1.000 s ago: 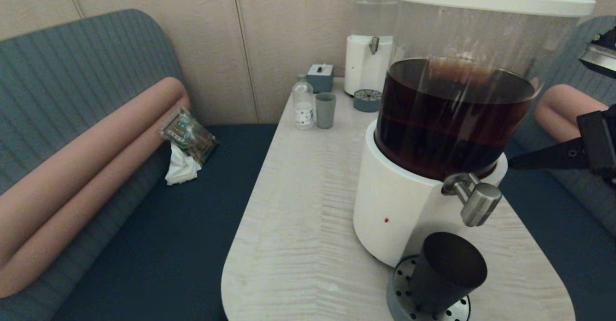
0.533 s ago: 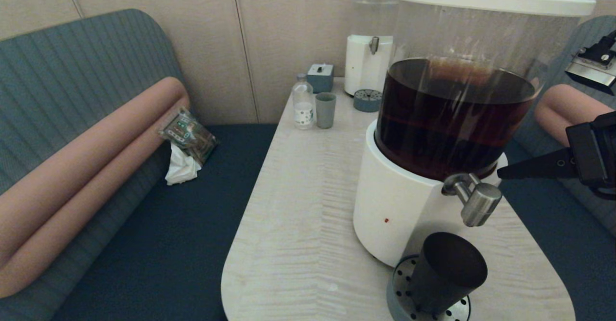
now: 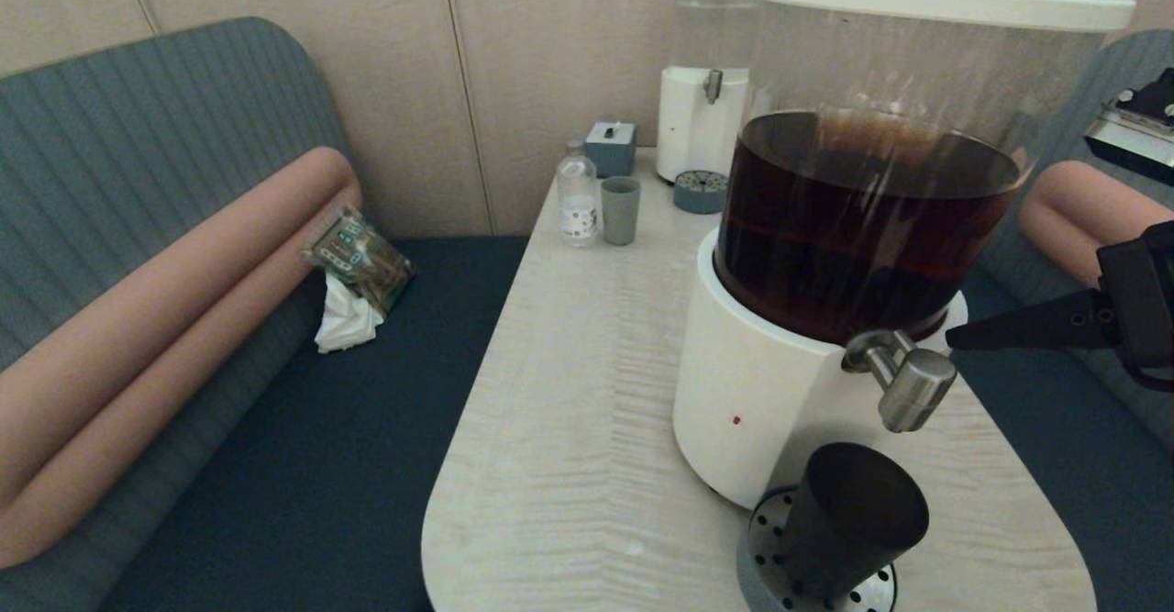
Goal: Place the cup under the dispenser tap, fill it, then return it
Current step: Turn on the faucet
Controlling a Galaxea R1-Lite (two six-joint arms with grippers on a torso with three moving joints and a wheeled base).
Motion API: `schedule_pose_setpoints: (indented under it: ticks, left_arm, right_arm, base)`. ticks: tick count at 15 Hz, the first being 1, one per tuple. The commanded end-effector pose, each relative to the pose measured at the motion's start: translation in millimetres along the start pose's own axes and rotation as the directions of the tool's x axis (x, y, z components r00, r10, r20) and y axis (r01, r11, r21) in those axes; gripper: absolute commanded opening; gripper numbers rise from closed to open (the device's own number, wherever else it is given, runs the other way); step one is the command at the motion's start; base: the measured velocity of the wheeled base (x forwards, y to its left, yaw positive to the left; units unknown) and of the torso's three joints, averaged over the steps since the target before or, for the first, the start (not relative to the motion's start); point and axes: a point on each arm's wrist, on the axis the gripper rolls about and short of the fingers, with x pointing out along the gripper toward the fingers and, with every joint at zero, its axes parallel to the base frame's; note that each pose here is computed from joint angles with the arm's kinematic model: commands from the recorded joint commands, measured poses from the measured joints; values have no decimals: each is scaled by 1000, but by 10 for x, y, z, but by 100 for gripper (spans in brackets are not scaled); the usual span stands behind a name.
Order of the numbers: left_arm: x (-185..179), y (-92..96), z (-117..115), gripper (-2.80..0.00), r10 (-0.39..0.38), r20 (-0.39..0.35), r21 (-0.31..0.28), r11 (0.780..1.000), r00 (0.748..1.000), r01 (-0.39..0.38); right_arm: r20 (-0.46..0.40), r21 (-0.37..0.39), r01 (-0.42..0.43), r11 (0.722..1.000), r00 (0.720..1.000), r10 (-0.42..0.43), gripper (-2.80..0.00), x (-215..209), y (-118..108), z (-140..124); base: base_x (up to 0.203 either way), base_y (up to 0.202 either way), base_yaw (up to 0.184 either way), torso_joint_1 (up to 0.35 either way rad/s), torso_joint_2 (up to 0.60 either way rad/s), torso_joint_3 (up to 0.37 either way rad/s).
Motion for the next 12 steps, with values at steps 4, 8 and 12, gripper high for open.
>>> schedule_pose_setpoints:
  ticks: [4,8,12]
  left_arm:
    - [1,0,0,-280,0,-1,0,1000,1000,0]
    - [1,0,0,-280,0,-1,0,1000,1000,0]
    - [1,0,0,-280,0,-1,0,1000,1000,0]
  right_arm:
    - [-12,-57,-11,998,1000,10,-280,-31,-3,-101]
    - [-2,-93,-12,996,1000,12,-280,-7,-21,-123]
    - [3,-106,-33,994,999,33,-280,7,-22,-122]
  base:
    - [0,0,0,0,0,0]
    - [0,0,0,0,0,0]
    - [0,0,0,0,0,0]
